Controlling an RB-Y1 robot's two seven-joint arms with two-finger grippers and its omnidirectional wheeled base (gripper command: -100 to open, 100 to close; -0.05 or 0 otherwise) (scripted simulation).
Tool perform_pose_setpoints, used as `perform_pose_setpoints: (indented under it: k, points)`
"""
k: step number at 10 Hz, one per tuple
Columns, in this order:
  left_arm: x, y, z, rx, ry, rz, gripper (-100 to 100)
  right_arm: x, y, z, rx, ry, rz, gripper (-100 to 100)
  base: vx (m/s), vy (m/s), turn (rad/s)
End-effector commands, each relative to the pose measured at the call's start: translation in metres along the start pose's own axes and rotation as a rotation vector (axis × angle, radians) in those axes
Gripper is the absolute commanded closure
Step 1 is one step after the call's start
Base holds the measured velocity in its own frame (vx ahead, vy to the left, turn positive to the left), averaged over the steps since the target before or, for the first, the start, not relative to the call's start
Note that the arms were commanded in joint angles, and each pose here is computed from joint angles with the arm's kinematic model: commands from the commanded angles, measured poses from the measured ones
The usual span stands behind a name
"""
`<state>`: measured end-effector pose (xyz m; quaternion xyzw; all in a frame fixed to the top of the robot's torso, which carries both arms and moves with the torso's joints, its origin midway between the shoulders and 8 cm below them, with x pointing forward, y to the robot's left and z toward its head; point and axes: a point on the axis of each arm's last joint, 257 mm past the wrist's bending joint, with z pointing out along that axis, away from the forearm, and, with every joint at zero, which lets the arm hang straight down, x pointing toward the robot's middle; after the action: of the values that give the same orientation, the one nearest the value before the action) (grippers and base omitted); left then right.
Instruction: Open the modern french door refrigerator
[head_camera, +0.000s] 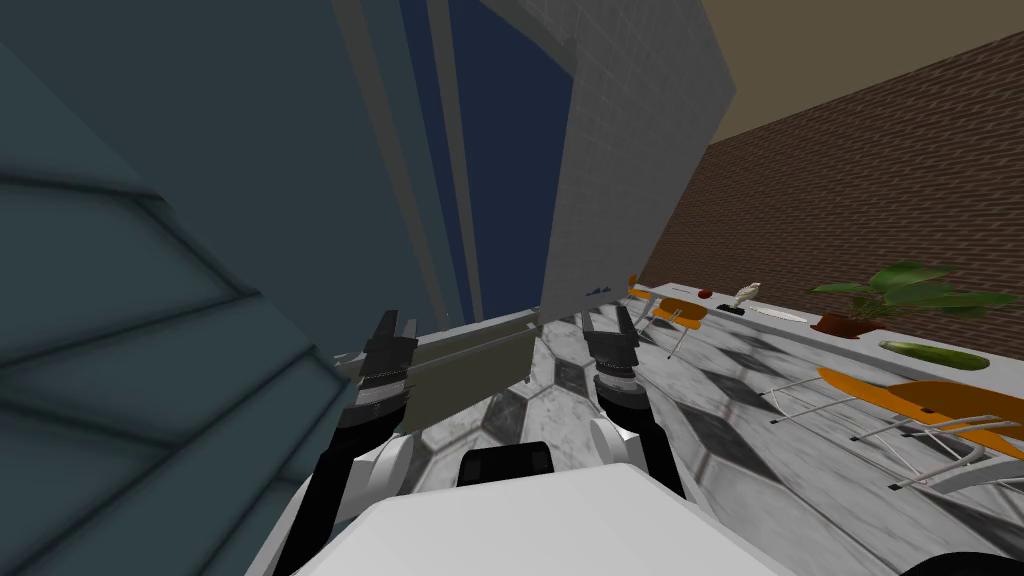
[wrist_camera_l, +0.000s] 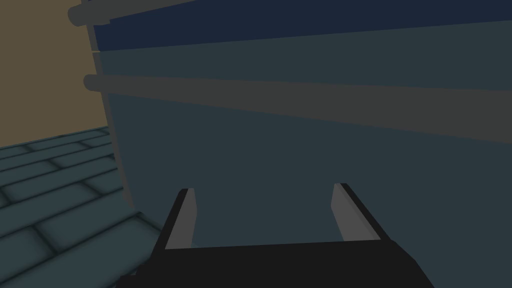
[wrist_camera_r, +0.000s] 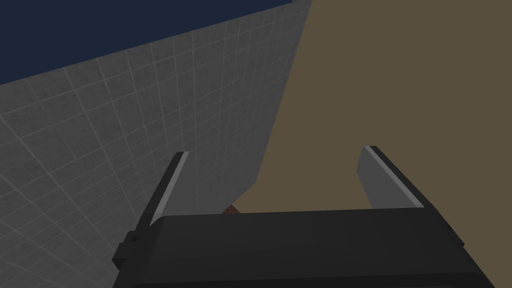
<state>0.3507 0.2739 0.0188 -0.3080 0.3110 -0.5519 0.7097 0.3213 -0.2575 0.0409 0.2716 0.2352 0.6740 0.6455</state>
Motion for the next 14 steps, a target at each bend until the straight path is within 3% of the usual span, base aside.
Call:
perform_pose_setpoints:
  k: [1, 9, 10, 14]
  points:
    - [0.0, 0.0, 0.0, 0.0, 0.0, 0.0, 0, 0.0, 0.0, 0.0, 0.0, 0.0, 0.0, 0, 0.0, 0.0, 0.0]
    - [0.0, -0.0002, 0.0, 0.0, 0.0, 0.0, 0, 0.0, 0.0002, 0.0001, 0.0, 0.0, 0.0, 0, 0.0, 0.0, 0.0]
    - [0.0031, 0.0013, -0.0001, -0.006, 0.031, 0.019, -100, 0.0, 0.0002, 0.0001, 0.0, 0.0, 0.0, 0, 0.011, -0.003, -0.027]
    - [0.0089, 0.0091, -0.0007, -0.044, 0.111, 0.085, -100, 0.0, -0.0001, -0.0001, 0.0, 0.0, 0.0, 0, 0.021, -0.009, -0.051]
